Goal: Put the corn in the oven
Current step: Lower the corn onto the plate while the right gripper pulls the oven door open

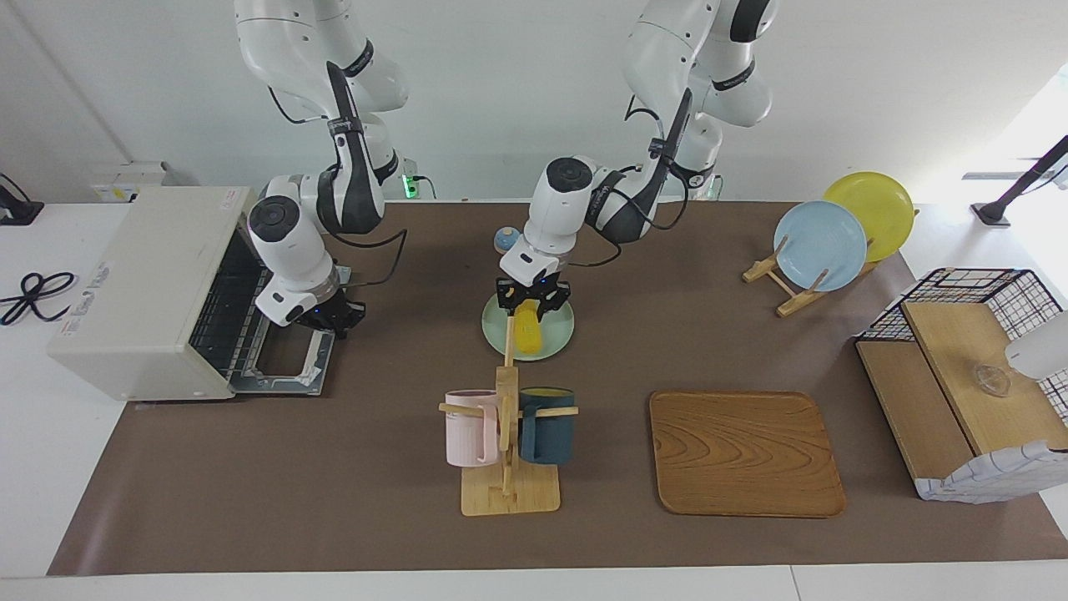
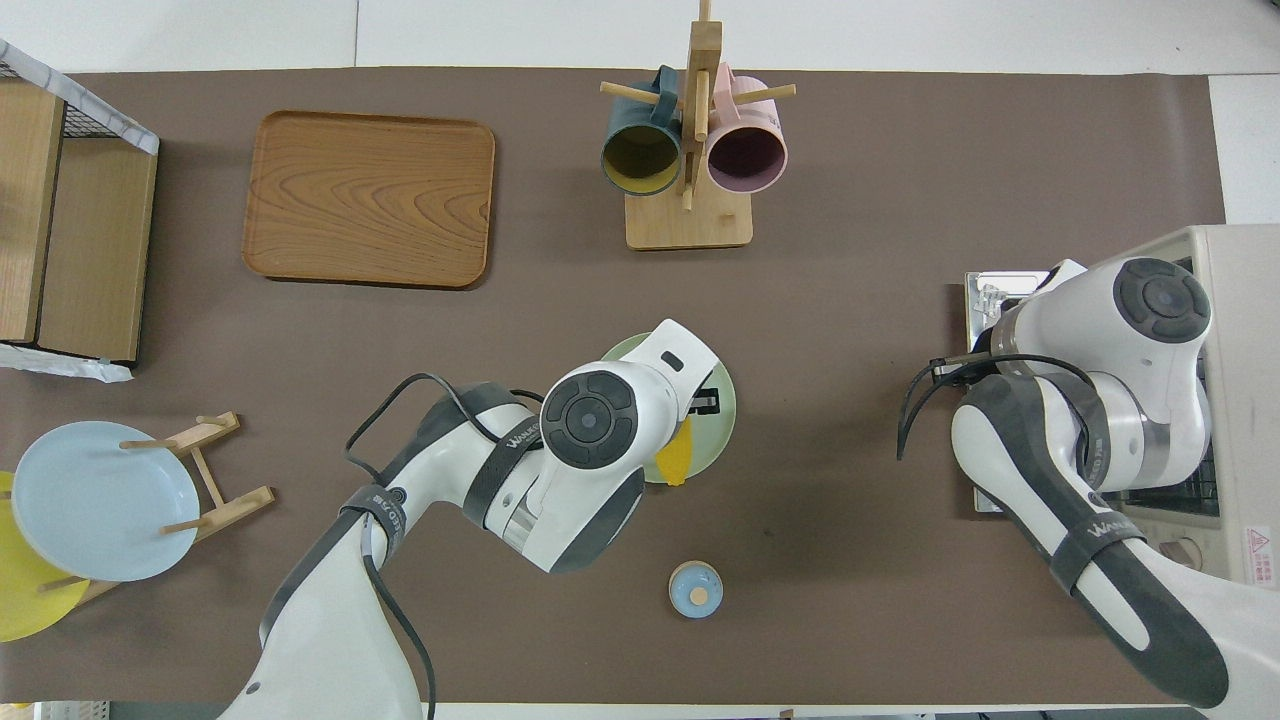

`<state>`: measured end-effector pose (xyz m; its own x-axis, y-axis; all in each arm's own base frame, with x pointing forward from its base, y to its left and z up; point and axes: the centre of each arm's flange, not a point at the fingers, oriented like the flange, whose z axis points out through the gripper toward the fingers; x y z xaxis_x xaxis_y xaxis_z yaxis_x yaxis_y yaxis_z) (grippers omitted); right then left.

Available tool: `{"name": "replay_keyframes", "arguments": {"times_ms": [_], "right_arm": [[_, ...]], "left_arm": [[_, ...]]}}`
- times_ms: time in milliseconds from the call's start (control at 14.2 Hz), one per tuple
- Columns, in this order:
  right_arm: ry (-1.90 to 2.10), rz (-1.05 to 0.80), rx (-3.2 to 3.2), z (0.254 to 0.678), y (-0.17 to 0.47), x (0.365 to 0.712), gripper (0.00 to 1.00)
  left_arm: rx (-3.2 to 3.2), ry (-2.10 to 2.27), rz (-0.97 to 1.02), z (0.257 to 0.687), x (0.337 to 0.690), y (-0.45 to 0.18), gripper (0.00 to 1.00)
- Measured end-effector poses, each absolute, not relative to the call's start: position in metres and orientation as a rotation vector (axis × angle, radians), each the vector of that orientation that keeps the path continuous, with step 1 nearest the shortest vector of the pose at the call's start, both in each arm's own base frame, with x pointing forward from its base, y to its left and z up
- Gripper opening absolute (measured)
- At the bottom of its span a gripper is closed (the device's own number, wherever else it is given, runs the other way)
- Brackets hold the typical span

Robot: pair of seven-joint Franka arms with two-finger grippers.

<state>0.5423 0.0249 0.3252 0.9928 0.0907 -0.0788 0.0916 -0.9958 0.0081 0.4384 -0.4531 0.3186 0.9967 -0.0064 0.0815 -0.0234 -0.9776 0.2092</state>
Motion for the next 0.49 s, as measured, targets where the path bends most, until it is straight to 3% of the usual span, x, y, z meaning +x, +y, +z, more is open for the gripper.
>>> {"name": "replay_keyframes", "arguments": {"times_ms": [70,211,281,351,492], "right_arm": [[0.153,-0.132,3.123,0.342,0.029,0.549,0.07],[0.163,-0.135,3.121,0.378,0.034,0.556,0.28],[0.167,-0.139,3.119,0.399,0.036,0.556,0.35],[0.169,-0.148,3.117,0.422,0.037,0.551,0.35],[0.169,-0.140,3.114,0.469,0.037,0.538,0.51]], "left_arm": [[2.930,-0.023,0.115,0.317,0.437,-0.453,0.56],[2.933,-0.028,0.111,0.315,0.436,-0.453,0.56],[2.934,-0.032,0.111,0.315,0.435,-0.453,0.56],[2.934,-0.043,0.112,0.315,0.435,-0.453,0.56],[2.934,-0.063,0.115,0.315,0.436,-0.452,0.56]]}}
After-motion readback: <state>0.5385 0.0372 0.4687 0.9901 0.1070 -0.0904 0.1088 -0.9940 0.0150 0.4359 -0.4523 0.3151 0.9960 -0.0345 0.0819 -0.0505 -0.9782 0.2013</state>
